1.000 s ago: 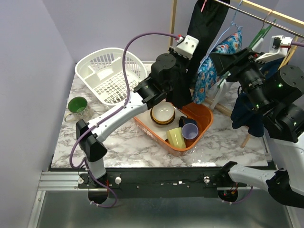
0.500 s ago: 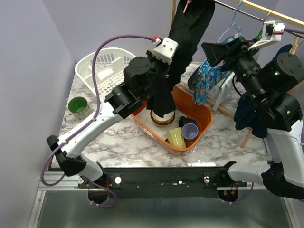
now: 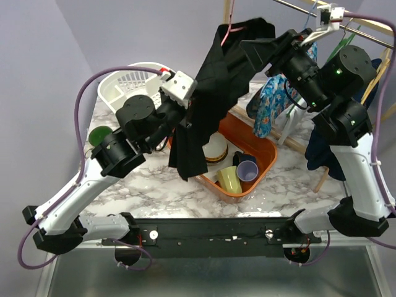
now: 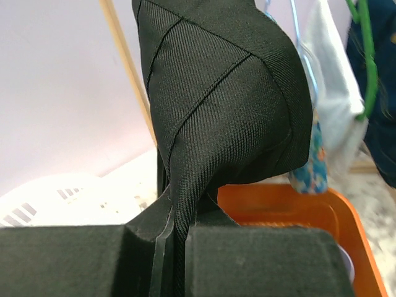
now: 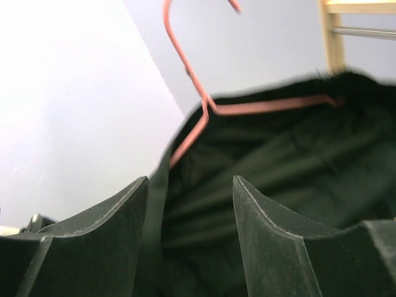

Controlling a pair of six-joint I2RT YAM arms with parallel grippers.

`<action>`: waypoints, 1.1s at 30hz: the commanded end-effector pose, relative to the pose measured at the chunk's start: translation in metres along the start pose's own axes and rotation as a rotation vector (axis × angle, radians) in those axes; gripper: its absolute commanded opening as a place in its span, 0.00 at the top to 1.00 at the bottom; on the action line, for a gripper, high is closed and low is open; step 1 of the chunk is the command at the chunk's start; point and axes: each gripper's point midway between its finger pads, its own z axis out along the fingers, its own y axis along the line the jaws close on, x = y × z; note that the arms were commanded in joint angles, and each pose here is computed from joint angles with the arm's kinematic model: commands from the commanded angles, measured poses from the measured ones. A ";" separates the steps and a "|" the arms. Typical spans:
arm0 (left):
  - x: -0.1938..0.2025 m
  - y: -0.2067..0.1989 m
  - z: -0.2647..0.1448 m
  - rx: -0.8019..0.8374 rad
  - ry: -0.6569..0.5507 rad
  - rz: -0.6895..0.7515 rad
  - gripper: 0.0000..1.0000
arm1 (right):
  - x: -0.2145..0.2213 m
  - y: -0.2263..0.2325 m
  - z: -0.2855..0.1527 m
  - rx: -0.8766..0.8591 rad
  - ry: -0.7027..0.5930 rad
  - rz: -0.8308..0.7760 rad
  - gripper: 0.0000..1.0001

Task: Remove the skirt from the hanger

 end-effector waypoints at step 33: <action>-0.010 -0.030 -0.079 0.275 -0.043 -0.085 0.17 | -0.052 0.044 0.042 -0.176 -0.184 0.064 0.99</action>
